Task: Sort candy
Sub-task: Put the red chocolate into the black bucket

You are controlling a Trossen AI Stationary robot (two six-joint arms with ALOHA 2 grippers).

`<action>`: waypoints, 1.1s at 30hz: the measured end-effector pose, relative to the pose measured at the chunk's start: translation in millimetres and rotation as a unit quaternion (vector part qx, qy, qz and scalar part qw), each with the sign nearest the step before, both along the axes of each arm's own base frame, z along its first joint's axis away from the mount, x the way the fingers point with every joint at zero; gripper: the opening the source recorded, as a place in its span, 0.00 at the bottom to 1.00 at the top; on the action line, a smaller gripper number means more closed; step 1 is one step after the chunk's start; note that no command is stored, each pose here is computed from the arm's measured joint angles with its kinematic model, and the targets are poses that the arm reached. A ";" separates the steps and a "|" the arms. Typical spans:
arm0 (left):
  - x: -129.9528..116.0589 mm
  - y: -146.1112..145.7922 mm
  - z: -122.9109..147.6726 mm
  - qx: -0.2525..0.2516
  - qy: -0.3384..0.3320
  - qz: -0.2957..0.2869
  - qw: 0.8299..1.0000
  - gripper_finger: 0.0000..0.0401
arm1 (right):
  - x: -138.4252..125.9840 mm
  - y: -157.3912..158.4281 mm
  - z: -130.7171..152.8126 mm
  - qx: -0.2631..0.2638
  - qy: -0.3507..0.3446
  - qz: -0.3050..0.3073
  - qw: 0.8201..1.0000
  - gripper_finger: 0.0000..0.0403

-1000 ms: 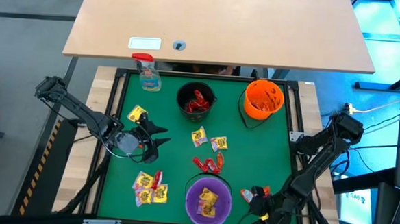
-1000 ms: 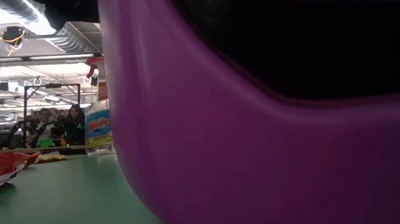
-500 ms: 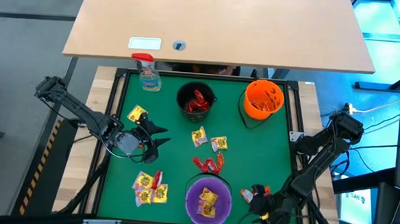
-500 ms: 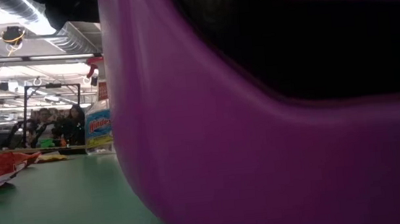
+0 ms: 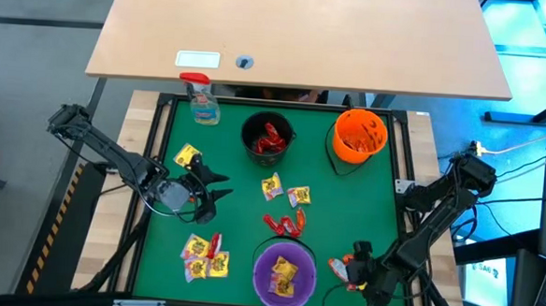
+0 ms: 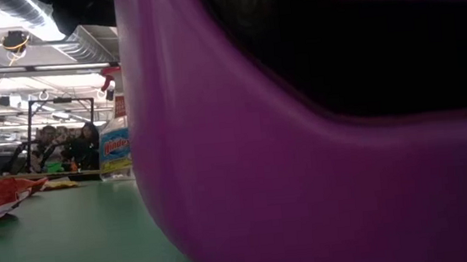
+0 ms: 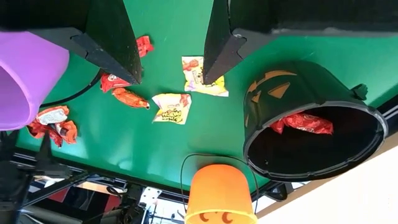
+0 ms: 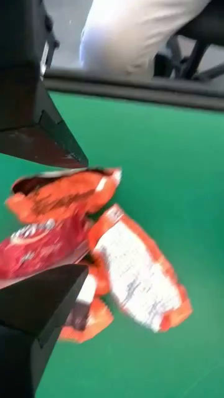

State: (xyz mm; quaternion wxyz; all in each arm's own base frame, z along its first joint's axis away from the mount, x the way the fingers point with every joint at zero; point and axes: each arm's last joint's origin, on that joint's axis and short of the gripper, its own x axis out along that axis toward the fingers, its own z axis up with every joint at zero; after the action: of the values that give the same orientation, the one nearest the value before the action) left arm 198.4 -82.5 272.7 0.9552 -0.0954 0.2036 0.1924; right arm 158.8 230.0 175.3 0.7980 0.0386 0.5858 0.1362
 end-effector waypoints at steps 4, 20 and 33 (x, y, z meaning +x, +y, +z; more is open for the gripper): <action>0.0 0.0 0.0 0.000 0.000 0.000 1.000 0.41 | -1.1 -1.8 -0.7 -0.010 0.005 -0.001 1.000 0.63; 0.1 -0.5 -0.2 -0.004 0.002 -0.007 1.000 0.41 | 0.5 0.4 -19.4 -0.049 0.027 0.006 0.998 0.55; 0.0 -0.4 -0.2 -0.004 0.002 -0.005 1.000 0.41 | -0.4 -0.4 -23.0 -0.059 0.039 0.008 0.997 0.32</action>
State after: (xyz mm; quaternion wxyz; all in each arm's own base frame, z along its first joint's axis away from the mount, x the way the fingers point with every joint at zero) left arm 198.4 -83.0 272.5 0.9555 -0.0974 0.2065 0.1866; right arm 158.5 229.6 152.3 0.7743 -0.0083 0.6238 0.1058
